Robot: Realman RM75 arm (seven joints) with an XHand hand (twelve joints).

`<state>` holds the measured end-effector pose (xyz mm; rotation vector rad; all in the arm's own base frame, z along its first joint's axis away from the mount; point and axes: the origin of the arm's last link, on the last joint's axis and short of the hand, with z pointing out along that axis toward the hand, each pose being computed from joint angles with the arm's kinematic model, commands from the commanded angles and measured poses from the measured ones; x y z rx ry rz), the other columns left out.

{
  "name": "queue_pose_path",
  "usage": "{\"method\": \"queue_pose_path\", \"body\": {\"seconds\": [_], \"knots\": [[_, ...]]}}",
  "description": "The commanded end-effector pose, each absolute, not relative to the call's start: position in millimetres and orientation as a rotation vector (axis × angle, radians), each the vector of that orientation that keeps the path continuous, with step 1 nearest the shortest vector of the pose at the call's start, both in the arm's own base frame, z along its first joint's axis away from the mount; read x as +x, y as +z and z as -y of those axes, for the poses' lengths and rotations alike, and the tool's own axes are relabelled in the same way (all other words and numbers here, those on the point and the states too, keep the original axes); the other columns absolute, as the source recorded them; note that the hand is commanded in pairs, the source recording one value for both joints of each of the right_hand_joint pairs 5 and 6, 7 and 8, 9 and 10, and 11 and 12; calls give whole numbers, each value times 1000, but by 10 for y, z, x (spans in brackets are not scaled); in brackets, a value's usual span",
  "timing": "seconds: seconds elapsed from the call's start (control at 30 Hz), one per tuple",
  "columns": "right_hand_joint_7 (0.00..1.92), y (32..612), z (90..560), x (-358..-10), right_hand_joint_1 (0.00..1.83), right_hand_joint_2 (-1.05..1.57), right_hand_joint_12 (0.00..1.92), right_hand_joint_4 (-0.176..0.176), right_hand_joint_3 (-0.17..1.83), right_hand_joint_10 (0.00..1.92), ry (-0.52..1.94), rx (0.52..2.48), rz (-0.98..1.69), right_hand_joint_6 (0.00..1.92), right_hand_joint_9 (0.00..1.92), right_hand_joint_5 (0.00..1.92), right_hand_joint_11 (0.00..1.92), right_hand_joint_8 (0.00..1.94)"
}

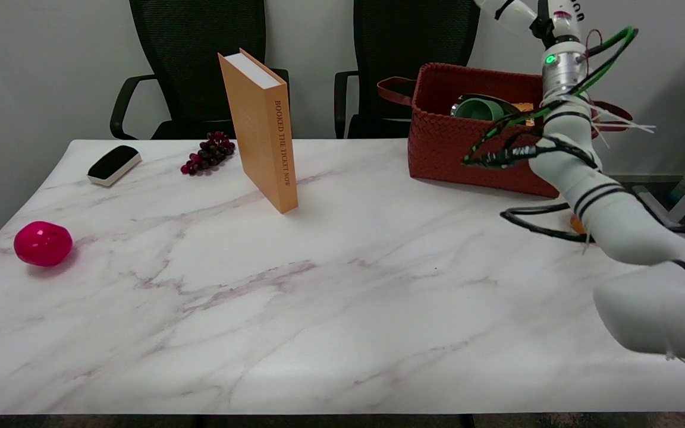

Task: Place the green mug into the brown storage basket.

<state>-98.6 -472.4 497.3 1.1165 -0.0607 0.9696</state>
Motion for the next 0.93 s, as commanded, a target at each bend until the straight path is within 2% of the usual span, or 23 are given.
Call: {"method": "queue_pose_path", "body": {"seconds": [0.03,0.33,0.63,0.93], "knots": [[0,4288,3864,-1162,267,536,0,0,-175,0,1400,1385,415,0,0,0,0,0],[0,3784,3612,-1434,266,568,0,0,-175,0,1348,1488,525,0,0,0,0,0],[0,3364,3305,-1685,333,621,0,0,-175,0,1310,1600,491,0,0,0,0,0],[0,3222,3216,-1736,358,617,0,0,-175,0,1308,1629,481,0,0,0,0,0]]}}
